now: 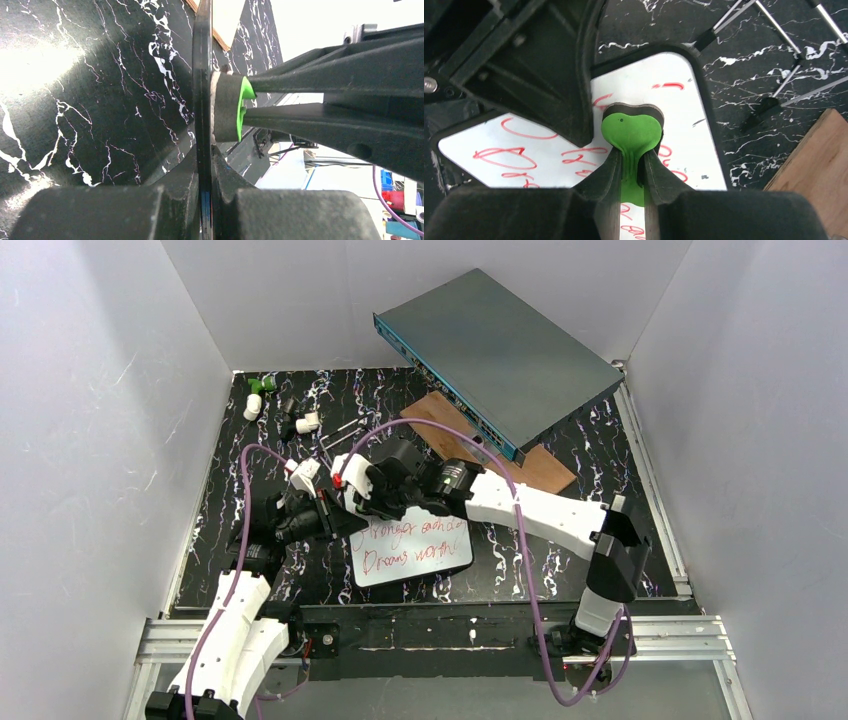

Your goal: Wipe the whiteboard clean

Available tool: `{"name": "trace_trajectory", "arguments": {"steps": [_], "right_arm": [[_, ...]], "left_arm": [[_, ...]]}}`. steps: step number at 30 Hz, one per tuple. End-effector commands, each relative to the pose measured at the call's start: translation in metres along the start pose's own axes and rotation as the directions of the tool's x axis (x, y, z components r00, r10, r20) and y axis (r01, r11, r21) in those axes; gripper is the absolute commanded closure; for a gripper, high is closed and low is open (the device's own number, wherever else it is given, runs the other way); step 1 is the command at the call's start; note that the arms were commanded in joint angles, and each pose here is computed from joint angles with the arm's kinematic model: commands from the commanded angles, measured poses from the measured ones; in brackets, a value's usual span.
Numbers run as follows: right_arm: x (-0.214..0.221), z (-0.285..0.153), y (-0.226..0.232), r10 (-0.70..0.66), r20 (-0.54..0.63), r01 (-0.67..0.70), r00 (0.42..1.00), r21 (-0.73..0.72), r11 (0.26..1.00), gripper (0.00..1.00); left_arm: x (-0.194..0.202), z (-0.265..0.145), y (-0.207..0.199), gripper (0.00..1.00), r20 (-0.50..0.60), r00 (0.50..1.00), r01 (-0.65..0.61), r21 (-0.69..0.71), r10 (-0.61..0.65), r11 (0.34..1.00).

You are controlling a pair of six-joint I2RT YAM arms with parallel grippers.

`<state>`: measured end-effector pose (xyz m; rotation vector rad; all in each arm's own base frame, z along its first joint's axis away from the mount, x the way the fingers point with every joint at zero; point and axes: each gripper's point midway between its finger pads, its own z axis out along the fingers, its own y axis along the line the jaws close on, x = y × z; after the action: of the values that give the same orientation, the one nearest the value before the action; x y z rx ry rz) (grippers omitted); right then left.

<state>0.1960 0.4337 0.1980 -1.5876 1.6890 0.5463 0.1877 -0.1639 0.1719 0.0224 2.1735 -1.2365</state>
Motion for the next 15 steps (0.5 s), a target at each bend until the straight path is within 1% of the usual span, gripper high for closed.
{"name": "trace_trajectory", "arguments": {"steps": [1,4,7,15], "right_arm": [[-0.027,0.005,-0.029,0.014,0.022,-0.016,1.000,0.098,0.995,0.99],[-0.041,0.005,-0.038,0.025,0.041,-0.030,0.999,0.130,0.991,0.99],[-0.039,0.008,-0.047,0.023,0.031,-0.028,0.999,0.176,0.984,0.99],[0.006,0.007,-0.040,-0.015,-0.063,0.025,0.998,0.163,0.986,0.99]], "left_arm": [[-0.001,-0.001,-0.013,1.00,-0.002,0.994,-0.110,0.074,0.111,0.991],[0.000,-0.001,-0.013,1.00,-0.006,0.994,-0.112,0.076,0.113,0.991],[0.000,-0.001,-0.013,1.00,-0.007,0.993,-0.119,0.079,0.120,0.990],[-0.001,-0.003,-0.016,1.00,0.001,0.990,-0.140,0.085,0.140,0.987]]}}
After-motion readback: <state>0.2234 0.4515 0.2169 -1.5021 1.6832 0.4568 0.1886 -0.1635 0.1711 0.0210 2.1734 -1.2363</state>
